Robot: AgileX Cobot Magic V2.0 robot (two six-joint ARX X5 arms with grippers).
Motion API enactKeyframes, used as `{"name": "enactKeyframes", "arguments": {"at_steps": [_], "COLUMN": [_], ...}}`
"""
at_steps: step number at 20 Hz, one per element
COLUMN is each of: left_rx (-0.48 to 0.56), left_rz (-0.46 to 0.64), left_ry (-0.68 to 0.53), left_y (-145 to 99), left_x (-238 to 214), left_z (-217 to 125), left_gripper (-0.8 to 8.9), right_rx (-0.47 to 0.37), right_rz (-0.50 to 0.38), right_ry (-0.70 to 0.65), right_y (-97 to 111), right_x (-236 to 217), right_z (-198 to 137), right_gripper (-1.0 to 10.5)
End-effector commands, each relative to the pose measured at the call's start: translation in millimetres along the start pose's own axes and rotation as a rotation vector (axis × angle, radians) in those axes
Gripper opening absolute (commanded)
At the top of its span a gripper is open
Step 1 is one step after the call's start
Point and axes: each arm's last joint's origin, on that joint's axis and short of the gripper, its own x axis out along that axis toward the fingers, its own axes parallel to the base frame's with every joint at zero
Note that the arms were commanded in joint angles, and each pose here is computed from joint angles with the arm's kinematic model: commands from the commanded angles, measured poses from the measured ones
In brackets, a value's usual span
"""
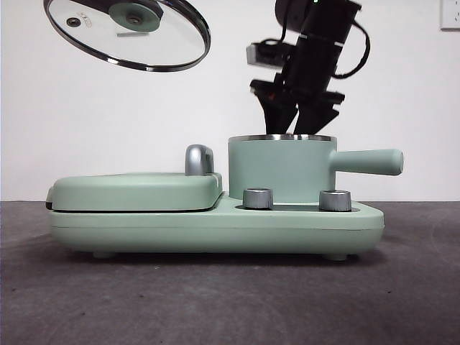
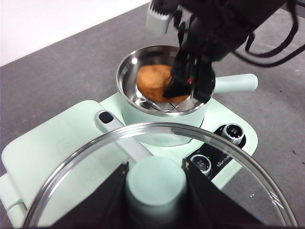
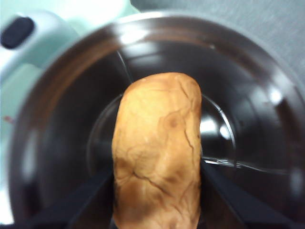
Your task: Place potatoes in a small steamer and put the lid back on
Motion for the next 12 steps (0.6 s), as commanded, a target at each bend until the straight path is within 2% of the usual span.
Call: {"name": "enactKeyframes", "arguments": {"at_steps": [1,6,9,12], "left_rx": [0.005,0.005,0.005,0.005], "left_rz": [0.003,0.003,0.003,0.003], "left_ry": [-0.046,-0.045,-0.044,-0.044], "left_y": [-0.5,-0.5,-0.5,-0.6], "left_x": [-3.2,-3.2,-3.2,-3.2], "left_z": [8.2,8.1,8.1,8.1], "left_gripper": [0.13,0.13,0.13,0.13], "right_rx": [-0.015,-0.014,-0.016,-0.022], "right_rz": [0.003,0.005,0.006,0.017], "right_ry": [-0.006,0.006,0.003,-0.059], "right_y": [0.0,-0.4,0.4,1.5], "right_x": [8.7,15.4,13.3,-10.3], "right_z": [4.6,3.7,5.0,16.3], "right_gripper": [2.0,2.0,3.4,3.4]}}
